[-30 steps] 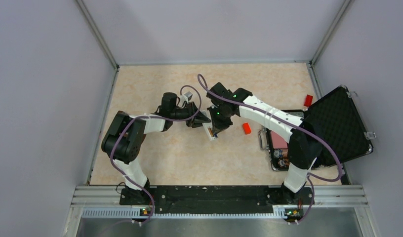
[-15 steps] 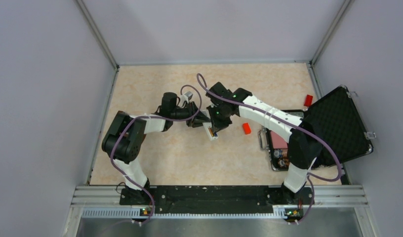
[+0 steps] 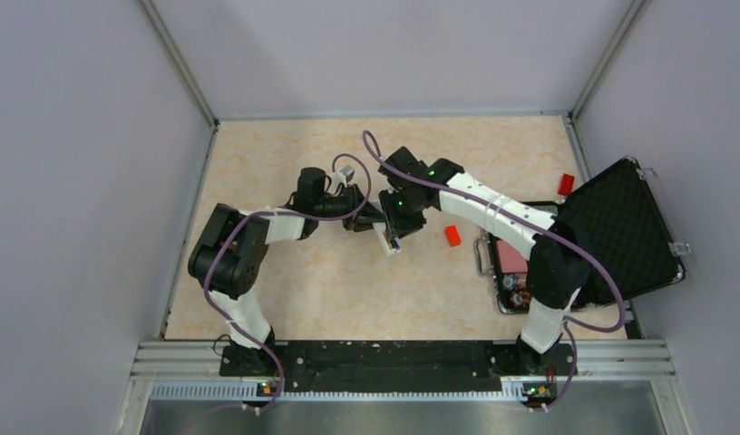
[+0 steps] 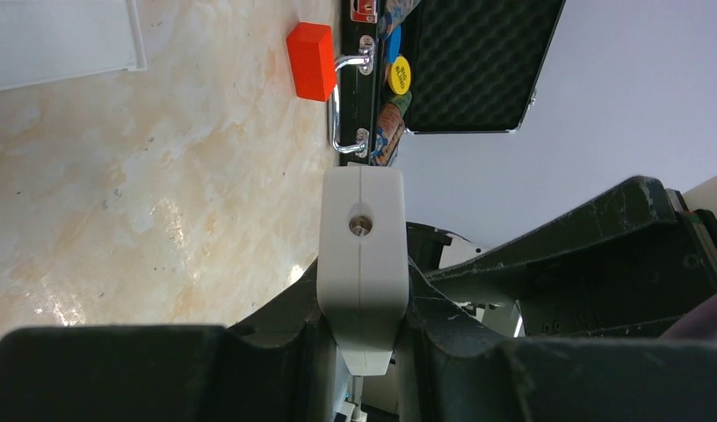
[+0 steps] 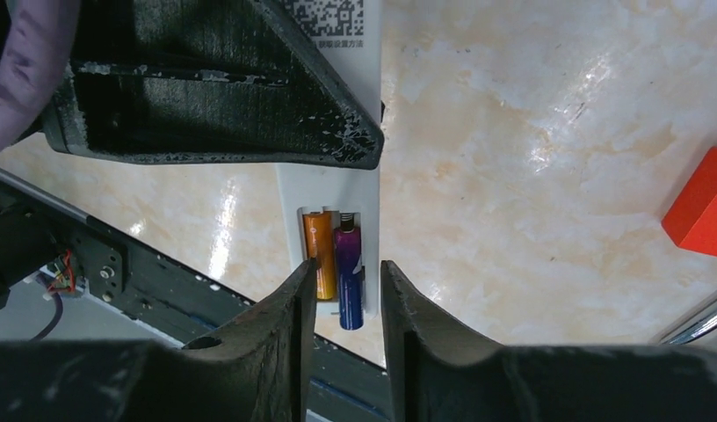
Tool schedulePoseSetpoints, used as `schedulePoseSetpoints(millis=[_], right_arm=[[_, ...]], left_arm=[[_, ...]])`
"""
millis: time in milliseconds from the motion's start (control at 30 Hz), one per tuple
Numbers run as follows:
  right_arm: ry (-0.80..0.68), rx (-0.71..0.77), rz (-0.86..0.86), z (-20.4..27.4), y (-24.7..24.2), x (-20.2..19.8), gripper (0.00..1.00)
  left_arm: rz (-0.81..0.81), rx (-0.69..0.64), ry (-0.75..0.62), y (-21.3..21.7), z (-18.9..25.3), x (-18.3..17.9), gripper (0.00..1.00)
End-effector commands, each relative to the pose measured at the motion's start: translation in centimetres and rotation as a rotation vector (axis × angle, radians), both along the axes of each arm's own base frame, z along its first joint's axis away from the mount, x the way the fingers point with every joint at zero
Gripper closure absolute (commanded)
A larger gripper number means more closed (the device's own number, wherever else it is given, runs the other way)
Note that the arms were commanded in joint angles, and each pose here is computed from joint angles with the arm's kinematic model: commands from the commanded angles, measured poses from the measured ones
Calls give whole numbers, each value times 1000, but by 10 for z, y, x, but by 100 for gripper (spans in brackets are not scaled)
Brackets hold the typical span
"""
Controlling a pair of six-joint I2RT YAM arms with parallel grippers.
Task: Load the batteries into the remote control
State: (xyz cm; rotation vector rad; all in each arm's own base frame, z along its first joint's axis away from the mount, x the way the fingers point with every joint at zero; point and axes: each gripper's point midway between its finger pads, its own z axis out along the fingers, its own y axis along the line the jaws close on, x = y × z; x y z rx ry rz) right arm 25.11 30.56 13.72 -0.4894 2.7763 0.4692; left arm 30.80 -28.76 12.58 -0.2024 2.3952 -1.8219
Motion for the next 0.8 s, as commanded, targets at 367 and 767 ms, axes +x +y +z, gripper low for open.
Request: schedulePoseSetpoints(millis=[367, 767], right_arm=[[-173, 326, -100, 79, -8, 25, 37], [-376, 721, -187, 144, -23, 26, 17]], left_arm=[[-21, -108, -79, -10, 53, 12, 100], [16, -206, -96, -12, 139, 22, 100]])
